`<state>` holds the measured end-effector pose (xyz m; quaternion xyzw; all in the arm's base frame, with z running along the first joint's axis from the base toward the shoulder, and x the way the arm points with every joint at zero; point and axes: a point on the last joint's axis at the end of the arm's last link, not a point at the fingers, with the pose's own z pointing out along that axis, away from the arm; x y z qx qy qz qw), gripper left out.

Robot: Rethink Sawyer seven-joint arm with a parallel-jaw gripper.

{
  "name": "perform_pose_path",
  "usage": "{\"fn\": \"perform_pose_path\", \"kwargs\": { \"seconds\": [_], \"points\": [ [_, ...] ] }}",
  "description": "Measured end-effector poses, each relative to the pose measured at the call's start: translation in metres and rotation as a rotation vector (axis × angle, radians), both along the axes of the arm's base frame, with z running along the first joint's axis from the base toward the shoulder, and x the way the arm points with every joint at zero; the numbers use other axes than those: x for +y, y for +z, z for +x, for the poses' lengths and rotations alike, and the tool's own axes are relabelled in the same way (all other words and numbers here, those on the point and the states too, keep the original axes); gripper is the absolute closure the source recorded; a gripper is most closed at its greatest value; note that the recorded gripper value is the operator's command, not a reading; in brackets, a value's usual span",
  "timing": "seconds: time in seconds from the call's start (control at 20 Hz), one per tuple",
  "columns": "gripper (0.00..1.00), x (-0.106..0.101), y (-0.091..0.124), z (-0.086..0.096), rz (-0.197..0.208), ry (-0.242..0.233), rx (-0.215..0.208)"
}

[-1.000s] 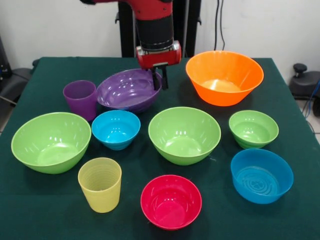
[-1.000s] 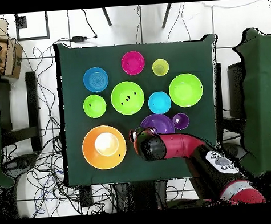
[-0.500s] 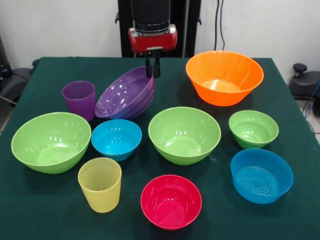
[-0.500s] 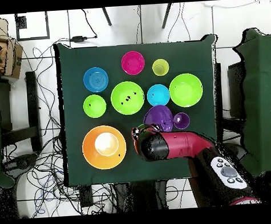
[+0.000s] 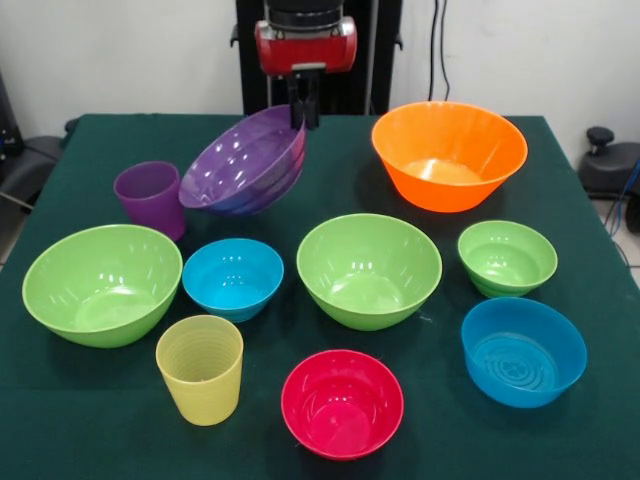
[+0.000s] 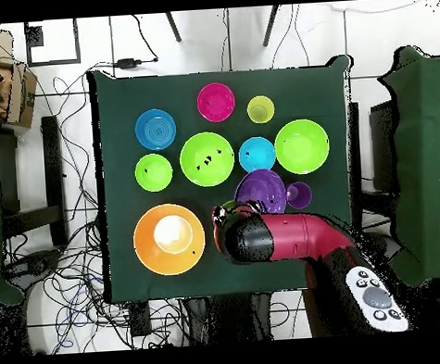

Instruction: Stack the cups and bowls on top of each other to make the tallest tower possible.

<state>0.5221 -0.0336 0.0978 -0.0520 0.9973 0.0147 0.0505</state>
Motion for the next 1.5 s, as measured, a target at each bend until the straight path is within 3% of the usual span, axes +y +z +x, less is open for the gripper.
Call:
{"fn": "perform_pose_path", "kwargs": {
  "seconds": [0.15, 0.6, 0.9, 1.1, 1.5],
  "points": [
    [1.0, 0.007, 0.012, 0.002, -0.007, 0.003, 0.0],
    [1.0, 0.055, 0.061, 0.005, -0.033, 0.046, -0.02],
    [1.0, 0.081, 0.079, 0.002, -0.045, 0.06, -0.032],
    [1.0, 0.102, 0.091, -0.006, -0.048, 0.049, -0.026],
    [1.0, 0.126, 0.096, -0.024, -0.055, -0.007, -0.018]
  ]
}}
